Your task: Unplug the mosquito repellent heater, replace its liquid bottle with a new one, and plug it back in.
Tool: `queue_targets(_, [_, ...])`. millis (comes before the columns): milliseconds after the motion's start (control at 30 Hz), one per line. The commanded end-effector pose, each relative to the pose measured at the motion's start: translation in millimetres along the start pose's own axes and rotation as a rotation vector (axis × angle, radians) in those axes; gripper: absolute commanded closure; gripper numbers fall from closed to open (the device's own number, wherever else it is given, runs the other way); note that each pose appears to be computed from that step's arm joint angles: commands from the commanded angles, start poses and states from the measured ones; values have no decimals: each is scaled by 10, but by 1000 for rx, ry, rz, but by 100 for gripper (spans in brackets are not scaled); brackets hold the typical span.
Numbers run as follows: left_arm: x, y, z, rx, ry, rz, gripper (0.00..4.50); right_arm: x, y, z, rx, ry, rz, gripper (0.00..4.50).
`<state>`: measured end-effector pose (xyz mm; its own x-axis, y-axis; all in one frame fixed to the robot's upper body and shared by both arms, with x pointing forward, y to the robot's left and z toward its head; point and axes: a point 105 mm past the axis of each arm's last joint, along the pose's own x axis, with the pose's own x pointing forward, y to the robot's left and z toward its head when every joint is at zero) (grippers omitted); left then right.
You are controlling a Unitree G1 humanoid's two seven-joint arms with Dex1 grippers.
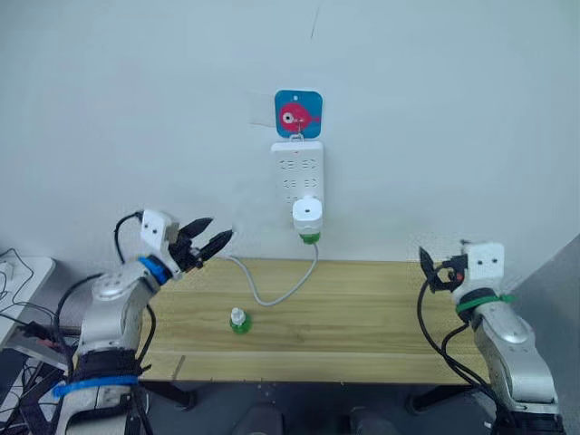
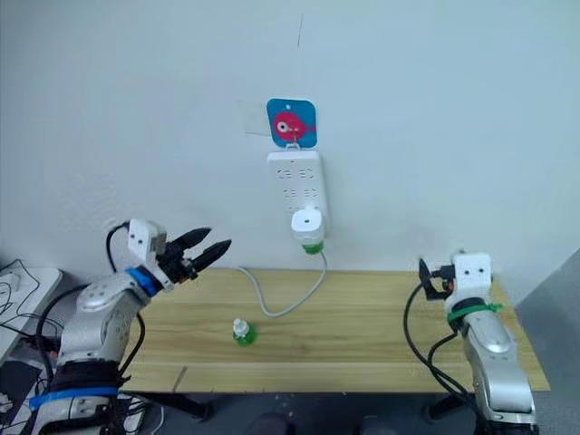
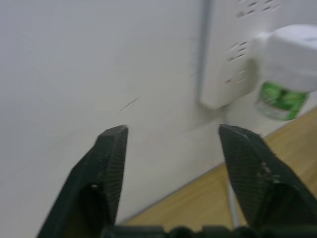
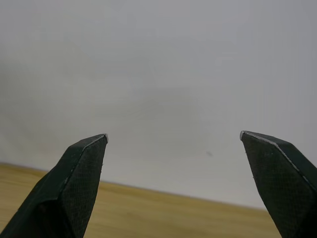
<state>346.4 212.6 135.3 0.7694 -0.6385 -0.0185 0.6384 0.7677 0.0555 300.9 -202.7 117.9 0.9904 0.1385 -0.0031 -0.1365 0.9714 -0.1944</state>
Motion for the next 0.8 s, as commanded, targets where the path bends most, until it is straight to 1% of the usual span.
queue_targets(33, [165,-134,248,56,-29,-104,258,-40,307,438,3,-112,106,0])
queue_targets(100, [302,-187,339,57,-48,-147,258,-62,552,657,33,-168,179,0])
queue_targets(167, [411,-185,391,64,-59,-167,258,-75,734,818,47,-206,234,0])
queue_targets(233, [489,-133,422,63,-66,-167,258,-81,885,926,58,-229,287,0])
queue_targets(400, [646,-73,486,90,-70,-216,258,-96,1124,1111,73,-268,368,0])
queue_targets(567, [774,-60,561,105,-82,-266,258,-107,1205,1179,79,-275,390,0])
queue_targets(800, [968,-247,634,107,-102,-393,258,-155,1184,1120,109,-229,368,0])
